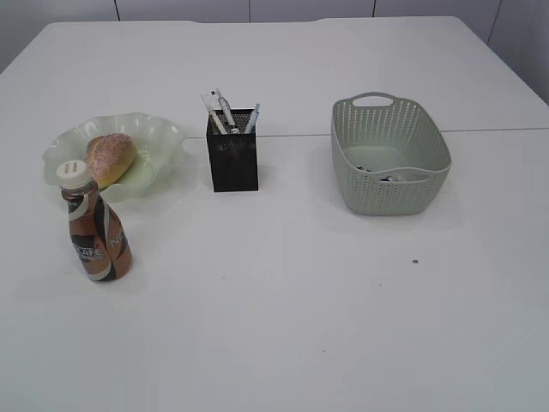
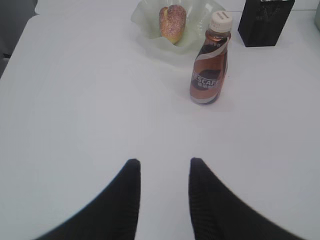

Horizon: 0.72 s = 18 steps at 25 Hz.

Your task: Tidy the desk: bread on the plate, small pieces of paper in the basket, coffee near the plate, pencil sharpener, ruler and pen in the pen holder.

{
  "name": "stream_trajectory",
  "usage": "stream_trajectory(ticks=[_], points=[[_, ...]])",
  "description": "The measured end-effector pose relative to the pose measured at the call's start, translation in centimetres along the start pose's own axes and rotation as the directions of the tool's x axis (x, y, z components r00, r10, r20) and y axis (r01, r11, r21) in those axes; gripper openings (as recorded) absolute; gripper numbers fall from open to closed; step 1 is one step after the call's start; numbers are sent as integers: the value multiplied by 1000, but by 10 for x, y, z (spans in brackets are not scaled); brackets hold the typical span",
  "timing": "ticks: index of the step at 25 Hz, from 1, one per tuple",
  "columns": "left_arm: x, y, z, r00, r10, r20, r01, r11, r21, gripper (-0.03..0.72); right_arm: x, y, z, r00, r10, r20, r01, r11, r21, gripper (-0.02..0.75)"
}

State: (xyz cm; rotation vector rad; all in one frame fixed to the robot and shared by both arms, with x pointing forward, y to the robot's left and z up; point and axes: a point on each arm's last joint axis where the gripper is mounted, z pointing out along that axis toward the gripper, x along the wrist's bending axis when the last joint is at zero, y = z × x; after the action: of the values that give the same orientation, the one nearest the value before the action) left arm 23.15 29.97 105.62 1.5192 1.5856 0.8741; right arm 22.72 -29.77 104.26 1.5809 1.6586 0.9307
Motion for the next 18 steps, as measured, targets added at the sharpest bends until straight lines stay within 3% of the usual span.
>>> stream_trajectory(ticks=[18], points=[[-3, 0, 0, 1000, 4, 26, -4, 1000, 1, 243, 2, 0, 0, 1000, -21, -8, 21, 1000, 0, 345]])
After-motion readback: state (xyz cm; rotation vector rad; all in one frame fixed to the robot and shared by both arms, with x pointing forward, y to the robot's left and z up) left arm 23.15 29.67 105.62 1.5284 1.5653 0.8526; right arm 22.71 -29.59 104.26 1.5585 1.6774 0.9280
